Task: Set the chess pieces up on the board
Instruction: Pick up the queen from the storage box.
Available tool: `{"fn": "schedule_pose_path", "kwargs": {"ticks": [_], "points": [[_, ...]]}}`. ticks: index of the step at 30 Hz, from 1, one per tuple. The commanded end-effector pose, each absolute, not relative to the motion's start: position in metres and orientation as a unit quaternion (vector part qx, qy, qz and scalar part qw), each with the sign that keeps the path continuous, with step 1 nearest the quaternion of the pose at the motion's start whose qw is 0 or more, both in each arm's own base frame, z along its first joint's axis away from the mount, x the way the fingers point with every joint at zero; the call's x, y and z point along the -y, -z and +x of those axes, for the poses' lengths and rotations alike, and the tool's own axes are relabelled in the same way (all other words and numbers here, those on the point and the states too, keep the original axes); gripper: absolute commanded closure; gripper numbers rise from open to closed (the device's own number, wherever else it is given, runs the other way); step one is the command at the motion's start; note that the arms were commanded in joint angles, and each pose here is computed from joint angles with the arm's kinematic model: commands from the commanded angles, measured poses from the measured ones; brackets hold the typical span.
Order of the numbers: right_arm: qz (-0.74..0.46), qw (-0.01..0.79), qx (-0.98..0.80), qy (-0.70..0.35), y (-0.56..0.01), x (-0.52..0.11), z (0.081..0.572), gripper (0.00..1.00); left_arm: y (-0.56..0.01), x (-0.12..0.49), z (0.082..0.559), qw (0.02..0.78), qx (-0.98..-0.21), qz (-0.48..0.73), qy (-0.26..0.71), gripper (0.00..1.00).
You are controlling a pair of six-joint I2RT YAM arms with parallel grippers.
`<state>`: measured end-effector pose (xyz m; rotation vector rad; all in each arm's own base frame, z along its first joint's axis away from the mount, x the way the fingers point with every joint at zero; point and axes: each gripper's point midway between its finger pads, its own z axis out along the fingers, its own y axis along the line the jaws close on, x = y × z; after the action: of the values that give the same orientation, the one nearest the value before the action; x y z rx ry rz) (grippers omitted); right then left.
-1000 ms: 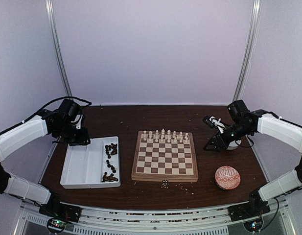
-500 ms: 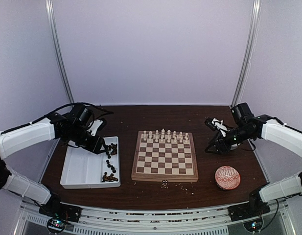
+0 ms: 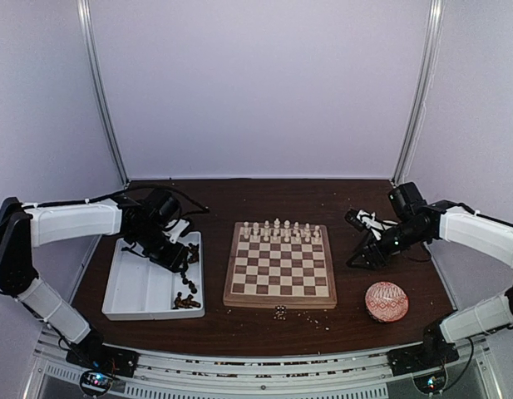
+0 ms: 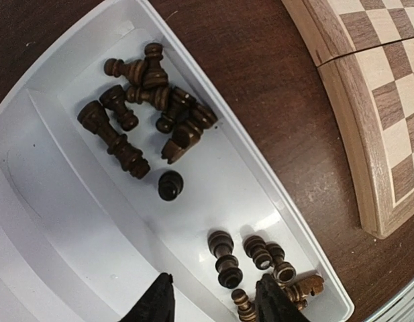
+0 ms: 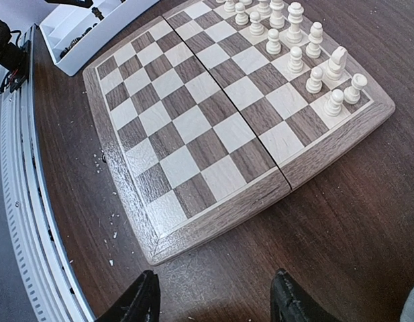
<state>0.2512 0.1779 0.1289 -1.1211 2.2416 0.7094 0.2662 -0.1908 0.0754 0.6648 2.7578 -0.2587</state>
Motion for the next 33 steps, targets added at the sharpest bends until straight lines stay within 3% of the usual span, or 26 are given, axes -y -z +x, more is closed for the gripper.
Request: {"fn": "schedule_pose_path", "kwargs": {"ticks": [1, 8, 22, 27, 33], "points": [[-0.427, 0.275, -0.818, -0.269, -0.135, -0.183, 0.254, 0.44, -0.075, 0.198, 0.274, 0.147, -0.957, 0.234, 0.087, 0.60], [-0.427, 0.263, -0.821, -0.272, -0.130, -0.184, 0.256, 0.44, -0.061, 0.205, 0.268, 0.121, -0.957, 0.246, 0.093, 0.67], [-0.426, 0.257, -0.822, -0.276, -0.128, -0.185, 0.256, 0.45, -0.076, 0.206, 0.272, 0.133, -0.956, 0.250, 0.080, 1.00], [-0.427, 0.259, -0.821, -0.276, -0.129, -0.185, 0.256, 0.45, -0.119, 0.220, 0.277, 0.171, -0.946, 0.260, 0.090, 1.00], [-0.427, 0.260, -0.820, -0.277, -0.131, -0.186, 0.257, 0.45, -0.170, 0.280, 0.267, 0.212, -0.913, 0.314, 0.155, 1.00]]}}
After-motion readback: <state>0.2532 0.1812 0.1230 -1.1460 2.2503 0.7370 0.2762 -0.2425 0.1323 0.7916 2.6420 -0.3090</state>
